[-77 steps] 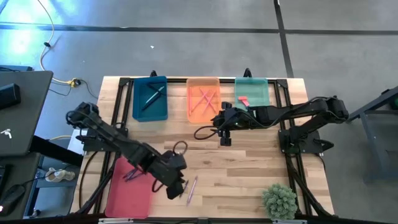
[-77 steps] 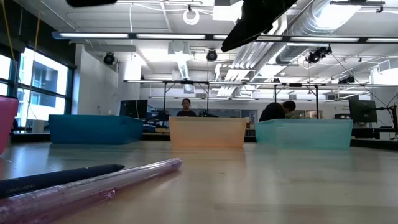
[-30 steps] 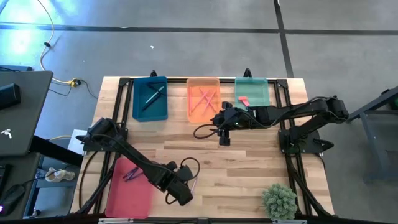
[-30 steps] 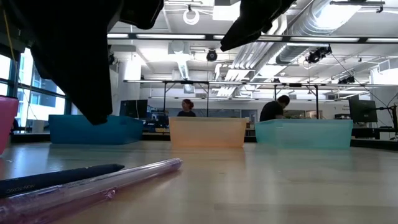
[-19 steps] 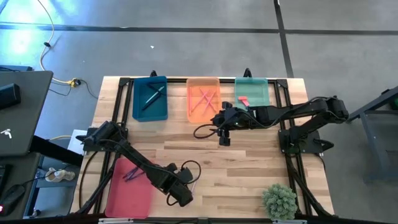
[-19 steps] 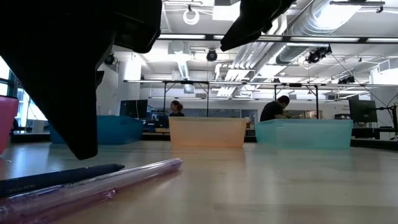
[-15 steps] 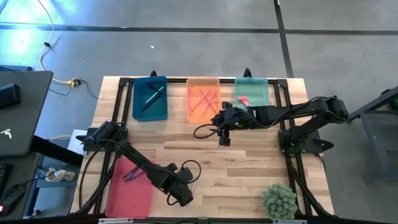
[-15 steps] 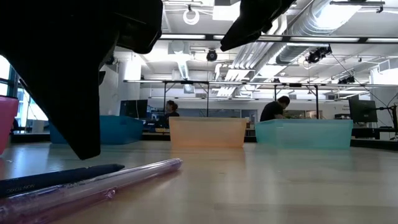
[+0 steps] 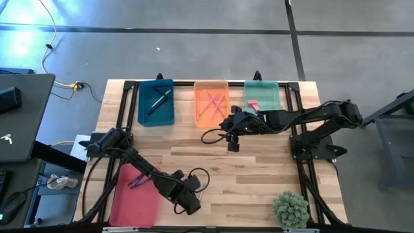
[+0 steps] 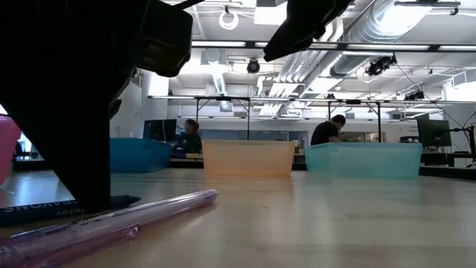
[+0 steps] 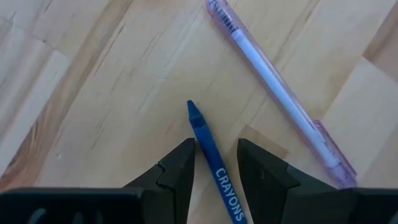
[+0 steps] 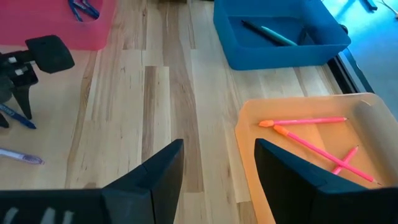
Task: Sort crayons/erasers/pens/pencils in bins
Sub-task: Put the crayon into the pink bin
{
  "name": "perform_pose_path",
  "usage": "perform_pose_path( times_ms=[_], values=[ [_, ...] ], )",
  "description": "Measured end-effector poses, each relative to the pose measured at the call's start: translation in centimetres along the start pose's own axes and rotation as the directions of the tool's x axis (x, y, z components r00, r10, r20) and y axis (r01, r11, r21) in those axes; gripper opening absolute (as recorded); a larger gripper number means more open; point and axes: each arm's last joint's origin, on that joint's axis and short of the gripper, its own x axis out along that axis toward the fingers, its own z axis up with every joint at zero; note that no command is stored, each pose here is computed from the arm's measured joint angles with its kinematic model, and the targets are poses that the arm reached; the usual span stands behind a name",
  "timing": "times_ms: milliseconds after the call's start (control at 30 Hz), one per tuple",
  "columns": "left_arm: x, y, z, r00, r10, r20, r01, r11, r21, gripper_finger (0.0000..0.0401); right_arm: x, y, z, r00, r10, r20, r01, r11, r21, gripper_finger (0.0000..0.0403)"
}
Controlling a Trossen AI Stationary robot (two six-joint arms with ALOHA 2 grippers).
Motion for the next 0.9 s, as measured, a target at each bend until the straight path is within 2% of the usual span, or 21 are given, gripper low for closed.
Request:
perform_pose_path(
  times_ms=[200, 533, 900],
  values=[
    [0.04, 0.3, -0.19, 0.999, 0.024, -0.043, -0.022, 0.999, 0.049, 0.0096, 0.0, 0.0, -0.01, 1.0, 0.0, -0.001, 0.0, 1.0, 0.0, 0.019],
    [0.09, 0.46, -0.28, 0.998, 0.036, -0.056, -0.026, 0.987, 0.161, 0.0011, 0.0, 0.0, -0.01, 1.0, 0.0, -0.001, 0.0, 1.0, 0.0, 0.019],
    [0.06, 0.42, -0.25, 0.999, 0.026, -0.047, -0.013, 0.967, 0.254, 0.0005, -0.01, 0.06, -0.01, 1.0, 0.002, -0.001, -0.002, 1.0, -0.003, 0.019]
  ],
)
